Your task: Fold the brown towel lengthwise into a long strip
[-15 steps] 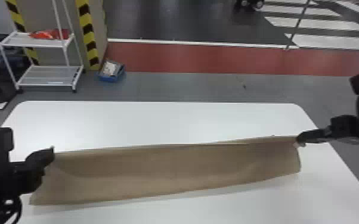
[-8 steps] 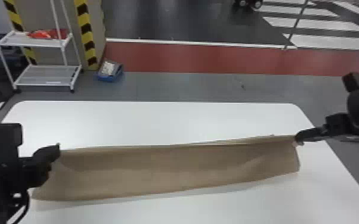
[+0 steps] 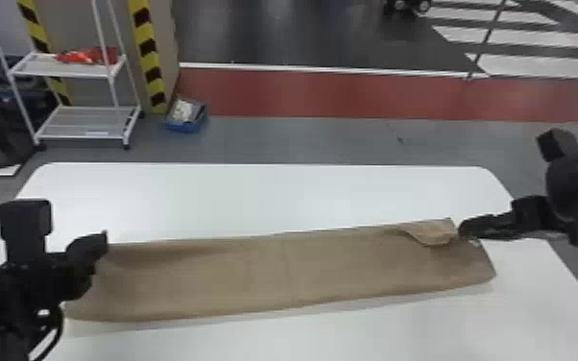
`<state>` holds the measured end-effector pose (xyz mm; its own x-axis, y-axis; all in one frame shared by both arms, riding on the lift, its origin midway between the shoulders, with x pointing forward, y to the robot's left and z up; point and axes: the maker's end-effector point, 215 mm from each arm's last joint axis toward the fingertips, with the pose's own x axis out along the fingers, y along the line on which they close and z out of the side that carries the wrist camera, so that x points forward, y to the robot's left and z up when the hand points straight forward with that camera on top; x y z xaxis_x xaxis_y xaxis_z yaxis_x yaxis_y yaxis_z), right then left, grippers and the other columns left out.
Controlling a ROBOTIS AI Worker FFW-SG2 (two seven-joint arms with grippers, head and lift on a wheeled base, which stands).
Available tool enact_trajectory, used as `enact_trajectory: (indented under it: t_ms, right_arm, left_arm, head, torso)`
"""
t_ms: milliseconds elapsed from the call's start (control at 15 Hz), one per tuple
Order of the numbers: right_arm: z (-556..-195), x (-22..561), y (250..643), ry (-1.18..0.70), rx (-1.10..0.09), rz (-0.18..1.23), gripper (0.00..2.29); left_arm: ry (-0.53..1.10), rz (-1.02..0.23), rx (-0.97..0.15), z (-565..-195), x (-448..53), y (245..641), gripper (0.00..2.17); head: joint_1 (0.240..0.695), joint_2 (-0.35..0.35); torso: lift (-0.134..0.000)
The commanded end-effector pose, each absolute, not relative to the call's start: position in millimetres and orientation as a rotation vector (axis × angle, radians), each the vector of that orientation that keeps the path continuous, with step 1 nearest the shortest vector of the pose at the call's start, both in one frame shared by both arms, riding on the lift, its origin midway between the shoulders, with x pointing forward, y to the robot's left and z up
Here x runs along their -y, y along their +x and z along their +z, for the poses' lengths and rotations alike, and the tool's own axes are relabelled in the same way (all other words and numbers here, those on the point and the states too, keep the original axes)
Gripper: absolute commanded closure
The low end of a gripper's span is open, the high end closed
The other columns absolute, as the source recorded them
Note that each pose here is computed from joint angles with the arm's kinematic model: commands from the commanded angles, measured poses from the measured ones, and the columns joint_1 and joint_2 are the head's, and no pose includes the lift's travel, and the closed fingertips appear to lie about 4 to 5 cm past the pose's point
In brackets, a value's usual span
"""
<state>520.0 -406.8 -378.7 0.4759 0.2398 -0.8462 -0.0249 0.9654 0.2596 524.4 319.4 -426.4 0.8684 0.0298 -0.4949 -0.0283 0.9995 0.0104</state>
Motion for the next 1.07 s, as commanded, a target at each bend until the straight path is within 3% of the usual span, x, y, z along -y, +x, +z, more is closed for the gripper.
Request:
enact_trajectory:
  t_ms: [0,133,267,667,867,1000]
  right_arm:
    - [-380,412,521,0.204,-1.053,0.129,0.05]
    - [-378,420,523,0.195,-1.035,0.09,0.05]
    - [-378,433,517,0.193,-1.023,0.034,0.05]
    - [-378,463,494,0.244,-0.964,-0.027,0.06]
    - [-378,526,469,0.19,-0.896,-0.129,0.06]
    - [-376,566,457,0.194,-0.782,-0.15,0.07]
  left_arm:
    - [0.003,0.031,-0.513,-425,-320,525,1.23]
    - [0.003,0.027,-0.515,-426,-319,524,1.15]
    - [0.005,0.028,-0.521,-430,-318,521,0.03]
    - [0.029,0.143,-0.479,-417,-345,521,0.03]
    - [0.002,0.17,-0.464,-411,-363,509,0.04]
    - [-0.016,0.122,-0.421,-405,-352,500,0.04]
  head:
    - [0.695,-0.09]
    - [0.695,-0.097]
    - [0.695,-0.11]
    - [0.695,-0.118]
    - [0.695,-0.136]
    - [0.695,-0.165]
  torso:
    - [-0.115]
    - [-0.115]
    - [-0.115]
    - [-0.115]
    - [-0.115]
    - [-0.115]
